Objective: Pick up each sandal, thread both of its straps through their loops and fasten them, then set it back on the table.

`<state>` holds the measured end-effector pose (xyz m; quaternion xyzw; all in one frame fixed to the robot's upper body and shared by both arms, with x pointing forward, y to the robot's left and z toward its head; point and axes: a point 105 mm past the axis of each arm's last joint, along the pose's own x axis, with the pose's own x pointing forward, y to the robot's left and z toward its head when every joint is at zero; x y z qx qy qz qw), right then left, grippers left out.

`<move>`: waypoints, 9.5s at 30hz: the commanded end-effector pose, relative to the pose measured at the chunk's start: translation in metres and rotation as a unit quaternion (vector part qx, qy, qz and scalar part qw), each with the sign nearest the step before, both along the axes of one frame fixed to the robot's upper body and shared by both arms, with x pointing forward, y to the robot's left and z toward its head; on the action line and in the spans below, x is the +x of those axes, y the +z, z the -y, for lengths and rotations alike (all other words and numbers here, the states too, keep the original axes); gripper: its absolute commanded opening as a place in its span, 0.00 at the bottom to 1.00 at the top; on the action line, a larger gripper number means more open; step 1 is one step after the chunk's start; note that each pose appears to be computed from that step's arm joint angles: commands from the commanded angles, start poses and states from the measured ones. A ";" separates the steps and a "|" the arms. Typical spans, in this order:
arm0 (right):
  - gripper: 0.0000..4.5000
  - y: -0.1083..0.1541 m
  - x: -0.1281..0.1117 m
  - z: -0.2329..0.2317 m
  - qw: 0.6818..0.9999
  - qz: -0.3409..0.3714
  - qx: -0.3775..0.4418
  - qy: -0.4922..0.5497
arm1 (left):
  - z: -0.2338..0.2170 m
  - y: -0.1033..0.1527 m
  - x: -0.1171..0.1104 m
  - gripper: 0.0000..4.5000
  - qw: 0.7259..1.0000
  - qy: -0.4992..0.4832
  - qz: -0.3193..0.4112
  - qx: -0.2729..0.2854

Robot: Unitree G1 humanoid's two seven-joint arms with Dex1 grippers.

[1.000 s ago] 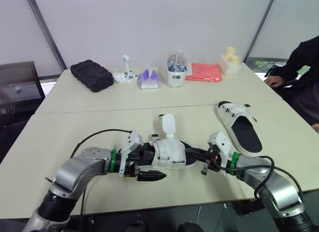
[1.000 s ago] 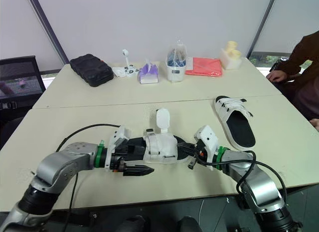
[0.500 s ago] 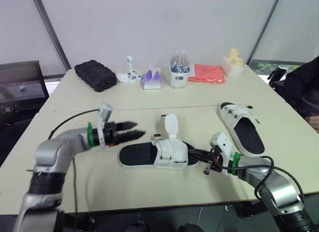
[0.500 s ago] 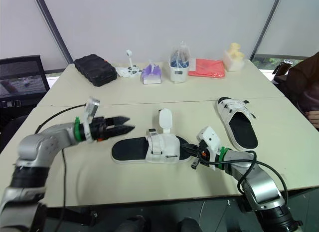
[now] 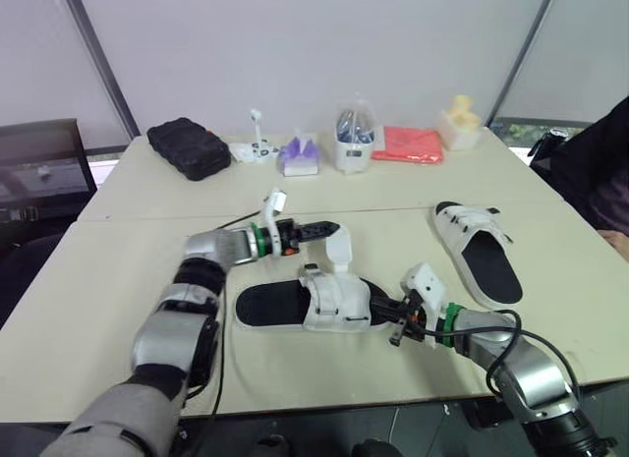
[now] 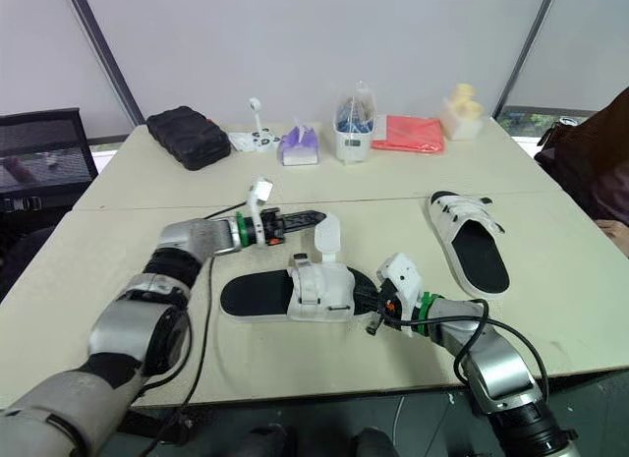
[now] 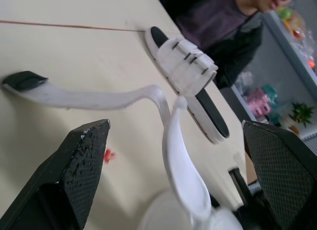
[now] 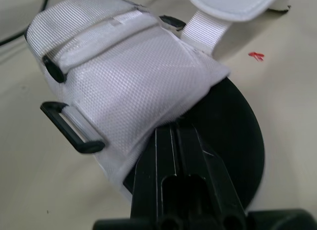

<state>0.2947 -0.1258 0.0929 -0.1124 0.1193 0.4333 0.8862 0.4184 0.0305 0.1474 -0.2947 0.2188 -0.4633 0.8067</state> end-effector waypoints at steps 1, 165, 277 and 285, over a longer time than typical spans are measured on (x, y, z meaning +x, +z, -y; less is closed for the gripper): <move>0.00 0.011 0.000 -0.007 1.000 0.028 0.011 0.003 | 0.006 0.012 0.016 0.99 0.998 0.062 -0.006 -0.025; 0.00 -0.043 0.014 0.000 0.999 -0.017 -0.019 0.028 | -0.038 0.037 -0.170 0.99 0.966 -0.086 0.214 0.119; 0.00 -0.046 0.015 -0.014 1.000 -0.017 0.005 0.007 | 0.024 0.005 -0.139 0.01 0.905 -0.152 0.243 0.315; 0.00 -0.047 0.013 -0.016 1.000 -0.018 0.008 0.010 | 0.026 0.004 -0.148 0.01 0.903 -0.168 0.235 0.317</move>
